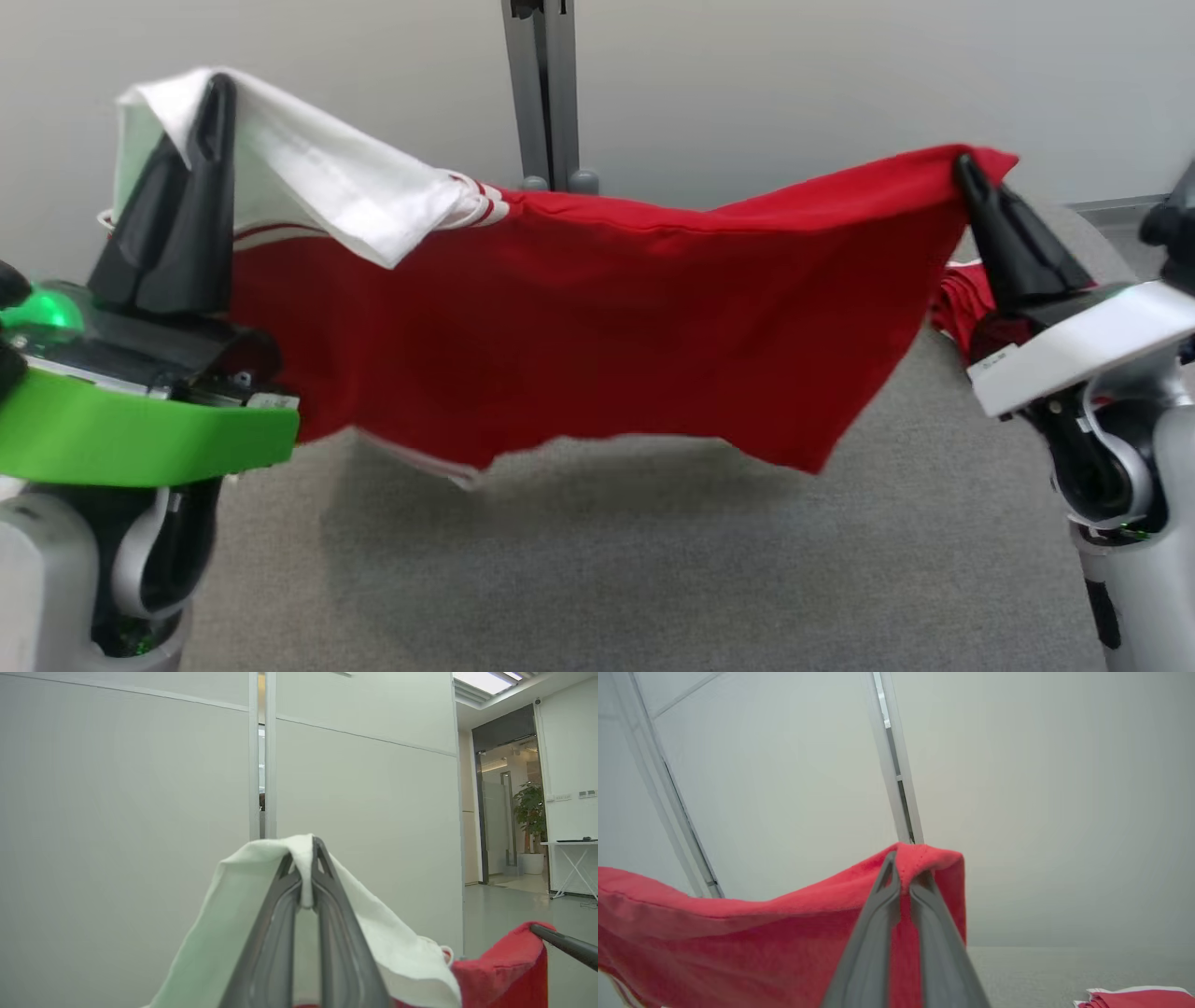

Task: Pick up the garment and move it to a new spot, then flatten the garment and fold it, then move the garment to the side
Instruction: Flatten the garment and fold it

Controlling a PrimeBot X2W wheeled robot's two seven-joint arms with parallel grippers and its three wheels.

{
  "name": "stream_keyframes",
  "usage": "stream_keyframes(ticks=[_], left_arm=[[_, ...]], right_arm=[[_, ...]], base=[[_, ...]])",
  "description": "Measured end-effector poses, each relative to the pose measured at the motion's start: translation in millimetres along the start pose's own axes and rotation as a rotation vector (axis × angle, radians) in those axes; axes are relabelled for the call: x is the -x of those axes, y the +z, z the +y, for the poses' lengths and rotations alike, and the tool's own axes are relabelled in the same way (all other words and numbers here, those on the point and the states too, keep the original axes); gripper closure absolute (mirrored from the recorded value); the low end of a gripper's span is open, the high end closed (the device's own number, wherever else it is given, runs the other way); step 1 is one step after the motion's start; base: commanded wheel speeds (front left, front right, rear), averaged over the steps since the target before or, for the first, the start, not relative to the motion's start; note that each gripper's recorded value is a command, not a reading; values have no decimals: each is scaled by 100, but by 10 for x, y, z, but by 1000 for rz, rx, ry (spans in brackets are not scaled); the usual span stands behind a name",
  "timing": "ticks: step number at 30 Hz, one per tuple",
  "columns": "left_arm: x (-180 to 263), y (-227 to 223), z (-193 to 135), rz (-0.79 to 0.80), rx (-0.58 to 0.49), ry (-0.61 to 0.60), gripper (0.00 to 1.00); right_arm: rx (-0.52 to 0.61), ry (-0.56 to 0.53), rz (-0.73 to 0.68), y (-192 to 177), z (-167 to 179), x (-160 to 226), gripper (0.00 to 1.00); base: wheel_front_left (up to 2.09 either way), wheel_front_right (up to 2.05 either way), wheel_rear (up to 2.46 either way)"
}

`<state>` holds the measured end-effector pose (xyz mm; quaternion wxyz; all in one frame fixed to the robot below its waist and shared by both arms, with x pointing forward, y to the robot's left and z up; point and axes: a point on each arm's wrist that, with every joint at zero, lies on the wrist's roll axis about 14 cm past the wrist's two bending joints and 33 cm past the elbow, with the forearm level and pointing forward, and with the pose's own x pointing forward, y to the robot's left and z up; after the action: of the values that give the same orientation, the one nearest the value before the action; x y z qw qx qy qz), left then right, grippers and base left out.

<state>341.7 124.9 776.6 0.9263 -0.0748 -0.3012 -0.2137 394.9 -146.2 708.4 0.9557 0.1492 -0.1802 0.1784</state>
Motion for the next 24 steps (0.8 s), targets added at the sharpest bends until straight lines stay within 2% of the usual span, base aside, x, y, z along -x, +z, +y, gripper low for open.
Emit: stream_keyframes(ticks=[5,9,11,16,21,24], left_arm=[[-175,439,-249,-91,-70,-109,100],[-285,484,-291,-84,-95,-140,100],[-358,386,-261,-49,-93,-147,100],[-599,-141,-42,95,-92,-137,100],[-991,-526,271,161,-151,-115,100],[-1273,-630,516,148,-214,-76,100]], right_arm=[[109,6,-136,632,124,199,100],[160,-4,-150,788,165,277,100],[177,-19,-125,751,132,268,100],[170,-28,-4,381,10,8,100],[205,-17,7,200,-120,-559,100],[250,-9,-21,175,-177,-950,100]], base=[[0,0,0],[0,0,0],[0,0,0],[0,0,0],[0,0,0],[0,0,0]])
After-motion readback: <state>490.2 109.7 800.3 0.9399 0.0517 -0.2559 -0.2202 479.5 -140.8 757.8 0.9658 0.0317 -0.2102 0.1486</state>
